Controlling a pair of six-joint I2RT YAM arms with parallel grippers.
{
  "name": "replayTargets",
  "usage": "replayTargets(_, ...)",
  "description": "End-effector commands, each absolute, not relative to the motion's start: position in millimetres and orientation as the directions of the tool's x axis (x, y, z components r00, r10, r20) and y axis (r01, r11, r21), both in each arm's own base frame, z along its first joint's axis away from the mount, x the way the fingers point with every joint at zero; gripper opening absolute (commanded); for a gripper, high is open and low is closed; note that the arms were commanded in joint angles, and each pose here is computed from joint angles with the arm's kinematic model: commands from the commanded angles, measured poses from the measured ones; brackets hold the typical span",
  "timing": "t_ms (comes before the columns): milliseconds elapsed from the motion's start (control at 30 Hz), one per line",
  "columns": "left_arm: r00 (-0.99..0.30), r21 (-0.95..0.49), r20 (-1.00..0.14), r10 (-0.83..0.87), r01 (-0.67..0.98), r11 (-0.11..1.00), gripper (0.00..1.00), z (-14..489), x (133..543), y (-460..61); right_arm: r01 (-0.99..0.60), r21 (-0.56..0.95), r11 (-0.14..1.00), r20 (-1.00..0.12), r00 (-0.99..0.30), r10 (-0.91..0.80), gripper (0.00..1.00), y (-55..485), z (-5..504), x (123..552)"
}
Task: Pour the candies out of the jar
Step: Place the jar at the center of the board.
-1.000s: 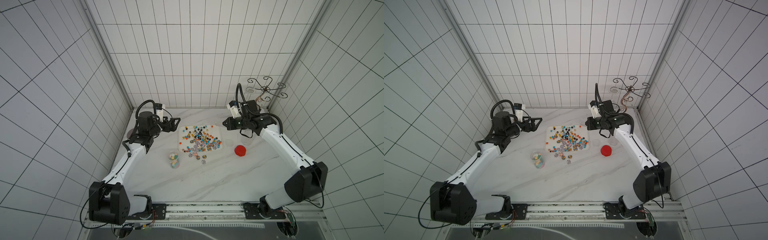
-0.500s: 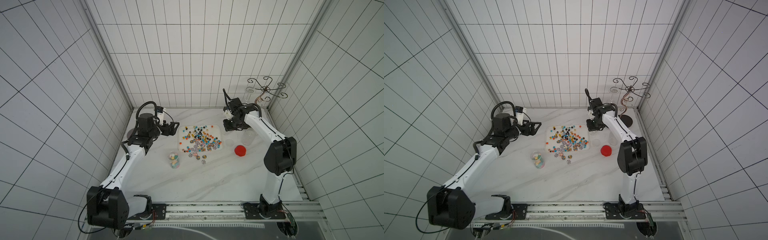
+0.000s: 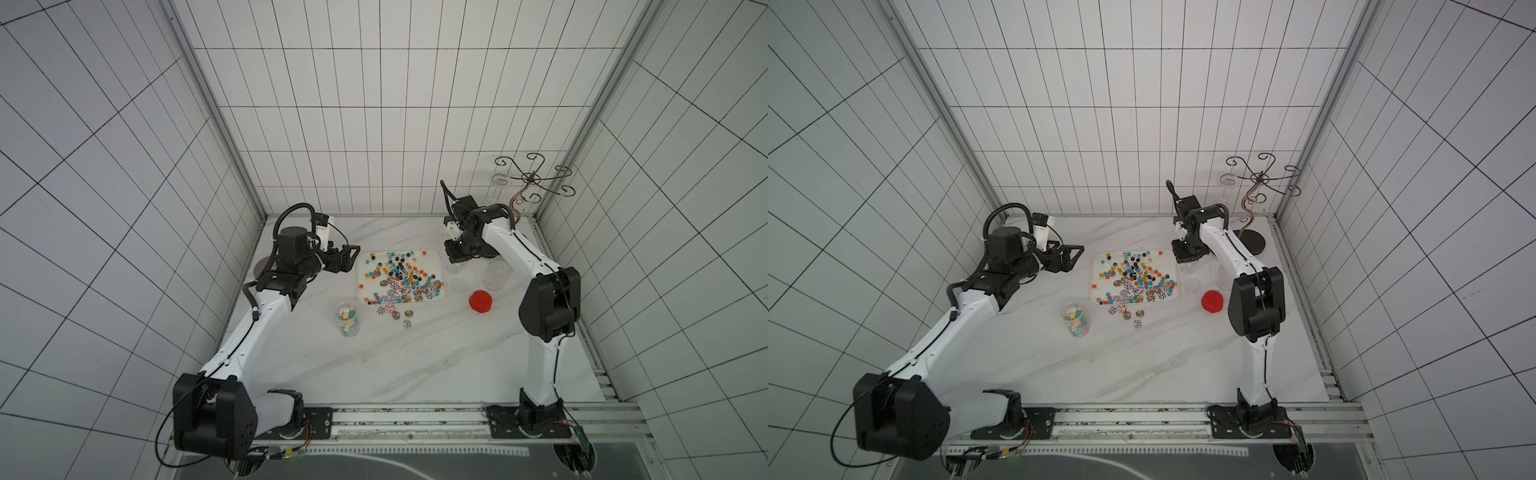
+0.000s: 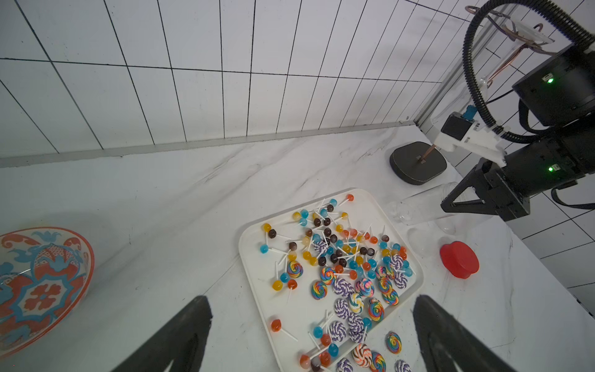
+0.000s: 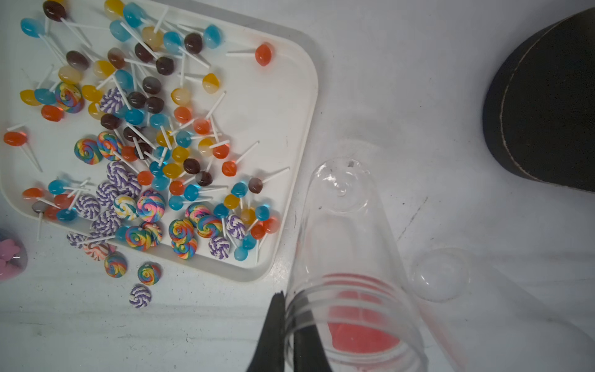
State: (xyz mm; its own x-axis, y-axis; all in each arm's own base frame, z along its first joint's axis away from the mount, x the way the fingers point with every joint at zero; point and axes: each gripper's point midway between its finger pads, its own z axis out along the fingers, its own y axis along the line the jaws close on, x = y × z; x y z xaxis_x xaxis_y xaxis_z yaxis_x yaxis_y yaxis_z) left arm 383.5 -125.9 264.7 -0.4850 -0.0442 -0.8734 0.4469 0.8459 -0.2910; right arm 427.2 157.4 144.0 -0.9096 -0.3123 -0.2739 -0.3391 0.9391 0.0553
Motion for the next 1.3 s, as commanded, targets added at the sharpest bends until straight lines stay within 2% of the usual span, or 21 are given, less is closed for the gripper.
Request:
replayTargets(0, -0.464, -0.276, -0.885, -0.029, 0.474, 0.836, 0.97, 274.1, 385.1, -129.5, -0.356, 0.053, 0.933, -0.304, -0.896, -0.324, 0.0, 156.3, 161.6, 436.4)
replayTargets(167, -0.468, -0.281, -0.883, -0.031, 0.475, 0.834, 0.97, 273.5, 385.0, -129.3, -0.36, 0.069, 0.931, -0.292, -0.899, -0.326, 0.0, 159.2, 156.5, 436.1)
replayTargets(600, -0.484, -0.313, -0.873, -0.055, 0.472, 0.824, 0.97, 270.4, 388.4, -126.4, -0.346, 0.021, 0.938, -0.301, -0.897, -0.324, 0.26, 152.5, 154.5, 444.6)
replayTargets(867, -0.483, -0.318, -0.873, -0.062, 0.468, 0.825, 0.97, 271.0, 388.8, -124.0, -0.348, -0.025, 0.937, -0.415, -0.849, -0.327, 0.39, 157.2, 194.2, 454.3)
replayTargets(1067, -0.49, -0.331, -0.868, -0.079, 0.453, 0.828, 0.97, 269.4, 391.6, -119.6, -0.394, -0.039, 0.918, -0.53, -0.771, -0.353, 0.57, 182.5, 235.6, 443.6)
replayTargets(1133, -0.492, -0.337, -0.866, -0.091, 0.439, 0.833, 0.97, 269.2, 393.3, -116.1, -0.441, -0.02, 0.897, -0.568, -0.734, -0.373, 0.68, 202.3, 246.3, 431.3)
replayTargets(1267, -0.512, -0.368, -0.845, -0.15, 0.355, 0.859, 0.97, 262.1, 403.2, -97.1, -0.551, 0.066, 0.832, -0.642, -0.662, -0.388, 0.83, 247.1, 259.7, 391.8)
